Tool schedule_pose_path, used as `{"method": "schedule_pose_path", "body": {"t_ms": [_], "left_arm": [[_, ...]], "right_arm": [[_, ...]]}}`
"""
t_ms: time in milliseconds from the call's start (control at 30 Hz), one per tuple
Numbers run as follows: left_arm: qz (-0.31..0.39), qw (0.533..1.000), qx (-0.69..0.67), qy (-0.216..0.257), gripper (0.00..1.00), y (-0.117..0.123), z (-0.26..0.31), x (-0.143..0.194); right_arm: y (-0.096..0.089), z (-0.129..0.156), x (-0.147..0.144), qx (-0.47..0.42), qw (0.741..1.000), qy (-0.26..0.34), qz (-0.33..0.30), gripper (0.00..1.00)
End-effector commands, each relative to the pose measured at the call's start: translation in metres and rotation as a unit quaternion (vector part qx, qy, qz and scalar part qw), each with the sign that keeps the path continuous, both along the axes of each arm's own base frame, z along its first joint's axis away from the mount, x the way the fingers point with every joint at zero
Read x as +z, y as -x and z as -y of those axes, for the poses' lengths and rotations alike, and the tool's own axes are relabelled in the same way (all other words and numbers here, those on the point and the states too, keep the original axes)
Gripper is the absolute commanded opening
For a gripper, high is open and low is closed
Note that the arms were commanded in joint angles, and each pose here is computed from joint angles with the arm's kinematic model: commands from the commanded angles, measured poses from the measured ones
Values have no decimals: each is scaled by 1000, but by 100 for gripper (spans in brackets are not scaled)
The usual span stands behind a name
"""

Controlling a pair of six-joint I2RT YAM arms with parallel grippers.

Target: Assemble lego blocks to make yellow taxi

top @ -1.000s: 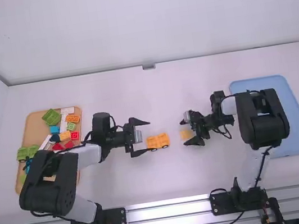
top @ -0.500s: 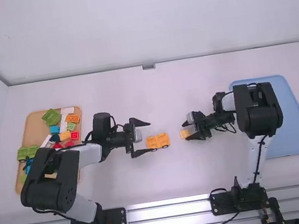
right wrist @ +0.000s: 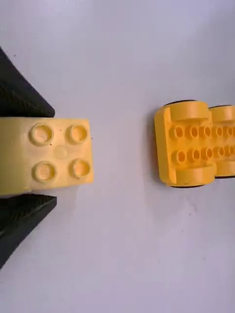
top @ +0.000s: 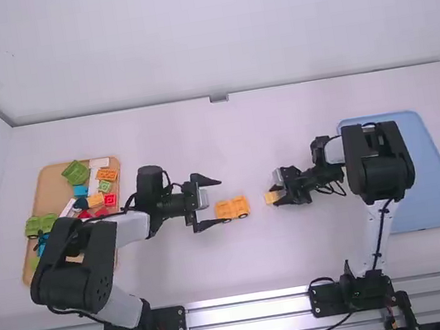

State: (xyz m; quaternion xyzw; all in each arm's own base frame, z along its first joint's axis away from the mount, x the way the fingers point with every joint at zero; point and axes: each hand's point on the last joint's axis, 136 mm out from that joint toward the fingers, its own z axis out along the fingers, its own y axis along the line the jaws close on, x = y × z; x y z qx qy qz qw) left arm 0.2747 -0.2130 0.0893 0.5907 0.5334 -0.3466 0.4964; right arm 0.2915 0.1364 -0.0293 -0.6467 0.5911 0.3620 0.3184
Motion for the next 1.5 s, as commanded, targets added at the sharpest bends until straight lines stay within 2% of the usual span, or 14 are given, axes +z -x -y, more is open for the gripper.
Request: {"method": "schedule_pose_path", "body": {"t_ms": [0,200,333,633,867,1100,1200,1333,1433,1467], "left_arm": [[-4,1000,-13,9,99,2,4,4],[-5,1000,-22,2,99,5,4,-8],[-27,999,-21,-3,99,6,3,-23],[-41,999,-28,-15,99,2,11,-59],[-61,994,26,-83,99,-9,13,-88],[-84,992,44,-85,99,-15,14,-97],[-115,990,46,-71,99,-20,18,-104],[-116,992,16,-53,99,-17,23,-106],[-110,992,19,-58,91,-17,22,-108],[-105,993,17,-58,85,-16,22,-108]], "right_arm": [[0,1,-2,-1,1000,2,-6,36],[5,-5,21,16,999,-37,19,28],[3,-4,36,13,999,-39,28,23],[5,-14,69,28,997,-37,56,25],[12,-29,70,63,995,-29,73,22],[16,-46,70,92,991,-32,88,22],[16,-51,70,97,990,-32,95,22],[16,-51,70,98,990,-34,94,22],[15,-50,71,94,990,-37,94,22],[15,-50,72,93,990,-40,93,22]]}}
